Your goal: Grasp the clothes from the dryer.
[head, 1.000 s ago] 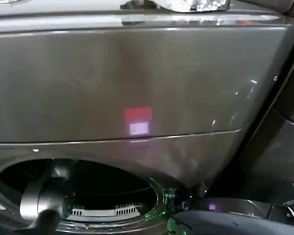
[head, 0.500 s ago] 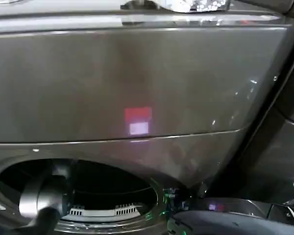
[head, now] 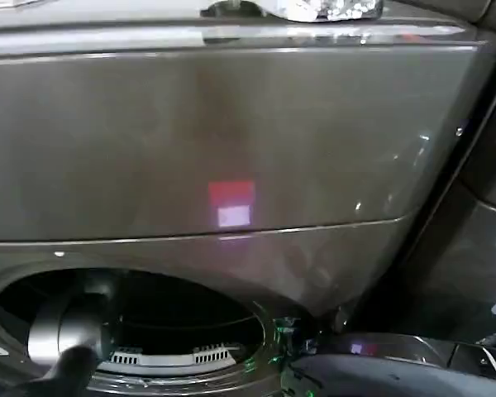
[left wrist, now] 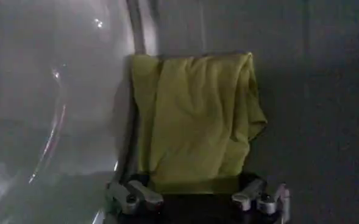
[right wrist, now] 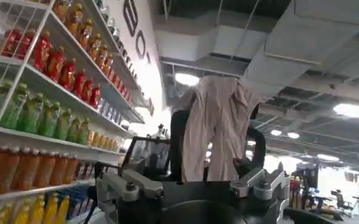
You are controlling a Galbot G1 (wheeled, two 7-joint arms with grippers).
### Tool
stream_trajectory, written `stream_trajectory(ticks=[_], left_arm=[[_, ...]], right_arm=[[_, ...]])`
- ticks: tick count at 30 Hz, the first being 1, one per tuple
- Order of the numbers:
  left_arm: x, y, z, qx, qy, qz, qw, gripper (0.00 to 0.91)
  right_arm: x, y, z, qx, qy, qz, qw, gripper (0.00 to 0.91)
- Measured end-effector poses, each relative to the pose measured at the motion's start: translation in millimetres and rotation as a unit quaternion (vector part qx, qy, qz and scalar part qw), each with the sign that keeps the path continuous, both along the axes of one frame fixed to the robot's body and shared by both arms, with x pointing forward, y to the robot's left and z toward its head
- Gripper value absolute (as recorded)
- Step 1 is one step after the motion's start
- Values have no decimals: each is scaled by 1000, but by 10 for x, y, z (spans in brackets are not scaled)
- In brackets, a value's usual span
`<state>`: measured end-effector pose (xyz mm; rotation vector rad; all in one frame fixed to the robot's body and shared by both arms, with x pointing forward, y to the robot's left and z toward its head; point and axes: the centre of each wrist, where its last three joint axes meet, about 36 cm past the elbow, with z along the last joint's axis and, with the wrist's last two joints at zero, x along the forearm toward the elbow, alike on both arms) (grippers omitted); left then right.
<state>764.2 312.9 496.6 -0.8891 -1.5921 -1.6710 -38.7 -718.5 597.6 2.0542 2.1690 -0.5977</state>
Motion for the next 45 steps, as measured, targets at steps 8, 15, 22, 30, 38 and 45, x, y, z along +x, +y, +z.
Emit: stream_trajectory(ticks=[8,15,22,30,38,45], left_arm=[[1,-11,13,-17,-6,-8,1000,0],[-48,-168,17,-78,-53,3,996,0],[-150,-328,115,-162,-147,43,975,0],[-319,-611,267,-308,-266,126,905,0],[-496,-932,314,-458,-332,215,797,0],[-622,-1144,310,-543,-339,267,720,0]], right_arm=[[11,-7,-1,0,-1,1,1000,907],[70,24,-34,3,-6,6,1000,907],[82,62,12,0,-11,3,1000,907],[148,121,96,-7,-7,2,1000,907],[229,212,140,7,-8,3,1000,907],[258,217,152,-5,3,3,1000,907]])
